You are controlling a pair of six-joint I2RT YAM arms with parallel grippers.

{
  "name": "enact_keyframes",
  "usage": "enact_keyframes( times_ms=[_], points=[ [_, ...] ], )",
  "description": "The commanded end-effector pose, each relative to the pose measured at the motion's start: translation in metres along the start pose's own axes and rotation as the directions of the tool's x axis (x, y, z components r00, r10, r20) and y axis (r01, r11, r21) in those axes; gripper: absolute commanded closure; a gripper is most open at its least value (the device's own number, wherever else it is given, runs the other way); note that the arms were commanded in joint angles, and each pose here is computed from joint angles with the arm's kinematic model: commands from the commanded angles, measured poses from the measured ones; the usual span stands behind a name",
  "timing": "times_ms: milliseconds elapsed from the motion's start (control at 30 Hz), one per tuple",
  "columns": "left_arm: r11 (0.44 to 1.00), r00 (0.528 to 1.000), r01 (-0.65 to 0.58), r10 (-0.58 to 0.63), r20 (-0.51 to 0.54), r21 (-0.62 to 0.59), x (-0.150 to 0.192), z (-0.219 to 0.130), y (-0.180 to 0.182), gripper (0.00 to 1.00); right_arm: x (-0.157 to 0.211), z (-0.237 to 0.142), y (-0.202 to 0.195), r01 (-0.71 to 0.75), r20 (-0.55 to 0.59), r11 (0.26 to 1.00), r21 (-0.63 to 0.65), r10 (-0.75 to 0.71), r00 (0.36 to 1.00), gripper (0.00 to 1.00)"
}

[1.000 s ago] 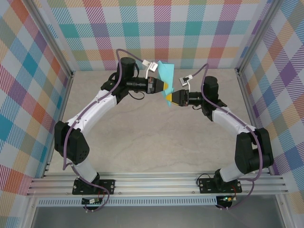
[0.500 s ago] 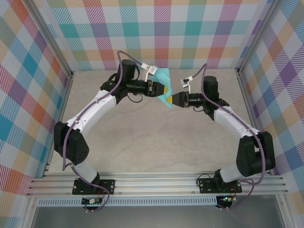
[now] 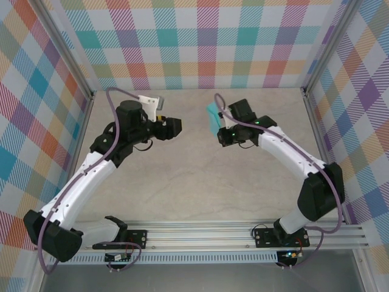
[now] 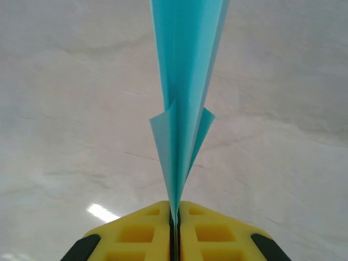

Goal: Fold a paper plane with a square sheet of paper (fold left side to right side)
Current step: Turn over the paper at the center of the table.

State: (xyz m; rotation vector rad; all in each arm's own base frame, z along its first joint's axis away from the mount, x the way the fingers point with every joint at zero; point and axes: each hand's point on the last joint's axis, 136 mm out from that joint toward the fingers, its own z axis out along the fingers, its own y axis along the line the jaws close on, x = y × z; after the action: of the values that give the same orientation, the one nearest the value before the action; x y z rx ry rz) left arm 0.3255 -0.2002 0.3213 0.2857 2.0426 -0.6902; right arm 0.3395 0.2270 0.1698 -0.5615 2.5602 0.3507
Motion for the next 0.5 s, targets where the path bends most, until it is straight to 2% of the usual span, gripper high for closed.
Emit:
enact_keyframes(
  times_ms=[0, 100, 200, 367, 467],
  points=[
    [0.986, 0.994, 0.045, -0.029, 0.102, -0.158, -0.008, -0.015, 0.03, 0.21, 0.027, 0.012, -0.047, 0.252, -0.237, 0.885, 0.392, -0.168, 0.957, 0.91],
    [0.977, 0.991, 0.057, -0.03, 0.134, -0.203, -0.006, -0.027, 0.038, 0.2, 0.03, 0.03, -0.045, 0.385, -0.355, 0.793, 0.473, -0.229, 0.906, 0.9],
    [0.972, 0.984, 0.069, -0.03, 0.173, -0.224, -0.008, -0.039, 0.042, 0.19, 0.03, 0.047, -0.038, 0.458, -0.425, 0.742, 0.49, -0.256, 0.868, 0.9],
    [0.971, 0.984, 0.066, -0.025, 0.174, -0.229, -0.008, -0.045, 0.041, 0.17, 0.036, 0.075, -0.033, 0.59, -0.542, 0.621, 0.515, -0.298, 0.786, 0.89],
    [0.972, 0.985, 0.067, -0.029, 0.168, -0.224, -0.007, -0.042, 0.041, 0.18, 0.044, 0.09, -0.022, 0.628, -0.579, 0.598, 0.498, -0.31, 0.754, 0.88]
  ],
)
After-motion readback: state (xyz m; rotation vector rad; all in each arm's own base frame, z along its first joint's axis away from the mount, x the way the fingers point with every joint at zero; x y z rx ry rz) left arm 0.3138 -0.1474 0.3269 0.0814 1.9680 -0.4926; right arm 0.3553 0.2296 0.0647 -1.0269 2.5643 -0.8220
